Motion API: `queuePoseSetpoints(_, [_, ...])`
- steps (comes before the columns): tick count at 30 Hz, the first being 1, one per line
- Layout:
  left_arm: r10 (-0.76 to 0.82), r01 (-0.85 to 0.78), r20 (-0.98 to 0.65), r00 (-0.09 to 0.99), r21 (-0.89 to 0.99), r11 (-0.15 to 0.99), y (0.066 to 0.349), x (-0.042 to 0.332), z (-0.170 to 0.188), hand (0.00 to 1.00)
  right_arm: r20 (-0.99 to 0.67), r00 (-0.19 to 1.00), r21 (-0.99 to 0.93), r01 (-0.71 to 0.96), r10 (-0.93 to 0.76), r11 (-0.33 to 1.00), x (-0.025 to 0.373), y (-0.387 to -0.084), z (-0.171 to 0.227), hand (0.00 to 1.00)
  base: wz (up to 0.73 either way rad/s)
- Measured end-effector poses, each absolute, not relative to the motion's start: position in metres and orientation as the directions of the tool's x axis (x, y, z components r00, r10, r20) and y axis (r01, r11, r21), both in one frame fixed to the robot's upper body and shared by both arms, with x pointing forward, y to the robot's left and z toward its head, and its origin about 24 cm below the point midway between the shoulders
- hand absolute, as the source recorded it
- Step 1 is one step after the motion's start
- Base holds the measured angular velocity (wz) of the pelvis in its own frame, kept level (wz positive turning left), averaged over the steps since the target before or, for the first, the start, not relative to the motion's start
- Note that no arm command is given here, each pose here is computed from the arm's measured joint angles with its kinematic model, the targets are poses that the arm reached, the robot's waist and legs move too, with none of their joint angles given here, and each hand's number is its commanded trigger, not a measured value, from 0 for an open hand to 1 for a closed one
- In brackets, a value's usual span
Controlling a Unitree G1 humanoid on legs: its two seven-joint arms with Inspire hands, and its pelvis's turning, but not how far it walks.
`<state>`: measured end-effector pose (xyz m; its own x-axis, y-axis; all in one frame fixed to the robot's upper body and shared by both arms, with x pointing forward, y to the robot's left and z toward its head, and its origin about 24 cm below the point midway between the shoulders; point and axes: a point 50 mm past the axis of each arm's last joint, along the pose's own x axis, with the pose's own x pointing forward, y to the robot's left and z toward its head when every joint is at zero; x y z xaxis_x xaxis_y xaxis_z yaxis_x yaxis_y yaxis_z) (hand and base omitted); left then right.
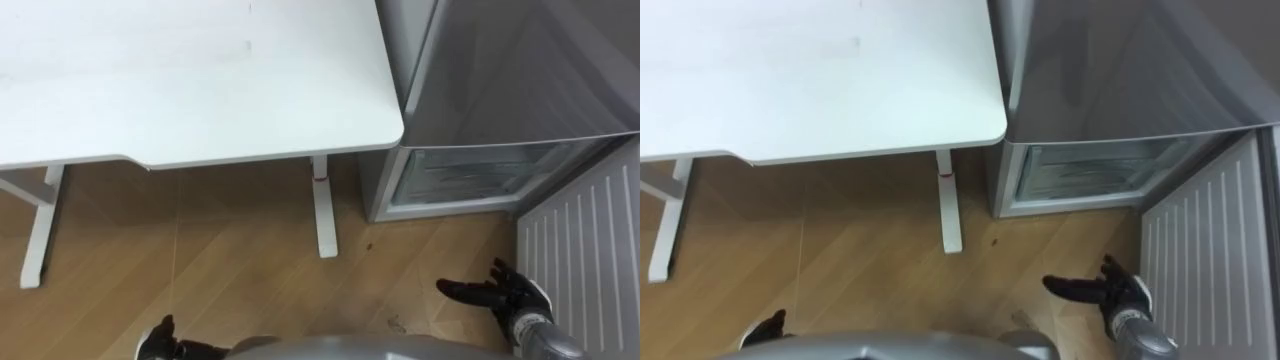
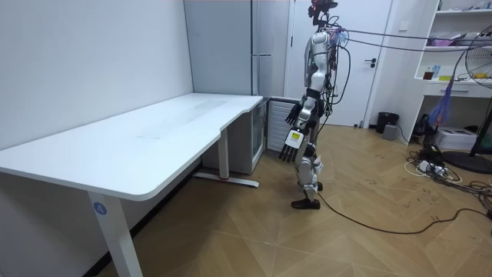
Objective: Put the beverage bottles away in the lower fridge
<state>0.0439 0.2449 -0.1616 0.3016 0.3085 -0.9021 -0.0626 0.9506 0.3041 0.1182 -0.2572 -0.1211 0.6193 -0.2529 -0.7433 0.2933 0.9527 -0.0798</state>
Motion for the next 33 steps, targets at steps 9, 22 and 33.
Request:
queuePoseSetpoints(9, [0.308,-0.034,-0.898,0.314,0.313,0.949,0.249,0.044,-0.16,0.0,-0.355,0.827,-0.145,0.411,-0.435,0.9,0.171,-0.279,-0.039,0.0,-0.18])
queuePoseSetpoints(22, [0.361,-0.074,-0.893,0.268,0.355,0.932,0.26,0.023,-0.158,0.0,0.01,0.649,-0.219,0.743,-0.76,0.632,0.172,-0.342,0.038,0.0,-0.03])
queuePoseSetpoints(33, [0.371,-0.08,-0.895,0.247,0.363,0.928,0.263,0.018,-0.156,0.0,-0.109,0.454,-0.231,0.853,-0.884,0.467,0.143,-0.364,0.011,0.0,0.0])
